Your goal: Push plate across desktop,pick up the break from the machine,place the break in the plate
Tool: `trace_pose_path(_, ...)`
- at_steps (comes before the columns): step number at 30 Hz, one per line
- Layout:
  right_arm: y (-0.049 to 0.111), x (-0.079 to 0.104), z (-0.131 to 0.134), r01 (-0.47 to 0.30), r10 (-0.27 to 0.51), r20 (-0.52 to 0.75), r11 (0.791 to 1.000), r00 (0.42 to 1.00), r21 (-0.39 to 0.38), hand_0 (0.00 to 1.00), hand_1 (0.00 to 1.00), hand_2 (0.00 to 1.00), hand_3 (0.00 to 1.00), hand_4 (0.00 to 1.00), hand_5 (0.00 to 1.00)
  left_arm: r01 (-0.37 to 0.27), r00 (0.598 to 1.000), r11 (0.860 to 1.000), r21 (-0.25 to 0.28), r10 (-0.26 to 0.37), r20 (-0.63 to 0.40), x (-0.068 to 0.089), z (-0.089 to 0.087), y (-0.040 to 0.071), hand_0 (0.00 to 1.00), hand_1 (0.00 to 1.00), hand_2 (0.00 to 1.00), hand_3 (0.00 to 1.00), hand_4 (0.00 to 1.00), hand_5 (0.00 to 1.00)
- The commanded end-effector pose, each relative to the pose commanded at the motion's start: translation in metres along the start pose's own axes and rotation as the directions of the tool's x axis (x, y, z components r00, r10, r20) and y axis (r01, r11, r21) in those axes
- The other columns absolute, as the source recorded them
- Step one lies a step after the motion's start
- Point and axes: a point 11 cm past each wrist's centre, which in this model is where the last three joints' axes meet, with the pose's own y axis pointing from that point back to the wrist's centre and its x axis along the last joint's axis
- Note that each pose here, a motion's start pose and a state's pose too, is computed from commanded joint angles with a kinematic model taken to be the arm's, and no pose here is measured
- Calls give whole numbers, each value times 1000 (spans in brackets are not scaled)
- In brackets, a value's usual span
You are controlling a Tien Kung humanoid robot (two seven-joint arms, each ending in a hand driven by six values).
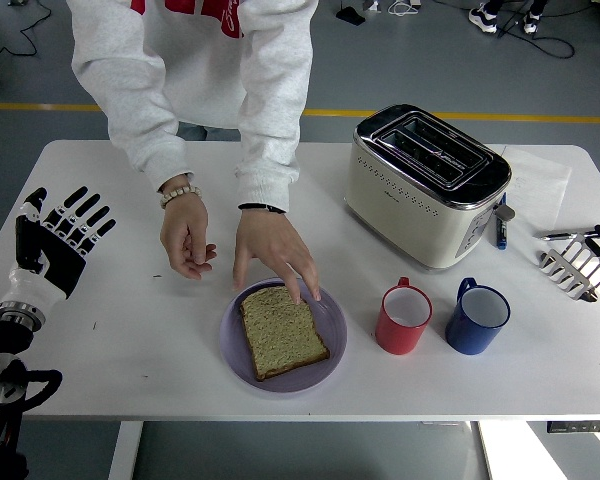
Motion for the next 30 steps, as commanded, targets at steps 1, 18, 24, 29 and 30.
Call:
trace_pose_path(1,0,0,0,0,0,0,1000,1000,0,740,689,677,633,509,584,1,1000,1000,0,-1,0,0,0,0,753,764,779,730,628,998)
trace_pose_path(18,-1,0,1,-2,2,5,1000,1000,-1,742,689,677,634,511,585,-5,1000,1000,-1,5,-5,1,0,-1,751,763,776,729,628,998)
trace_pose_path(24,-1,-1,1,-1,1,5,1000,1000,-2,742,688,677,634,511,585,-8,1000,1000,-4,8,-7,1,1,-2,749,763,776,728,628,998)
trace_pose_path(29,-1,-1,2,0,0,5,1000,1000,-4,740,688,677,634,511,586,-10,1000,1000,-4,10,-7,2,1,-2,747,762,775,727,627,998)
trace_pose_path(30,-1,-1,2,0,0,5,1000,1000,-4,740,688,677,634,511,586,-10,1000,1000,-3,10,-7,2,1,-1,747,762,775,727,627,998)
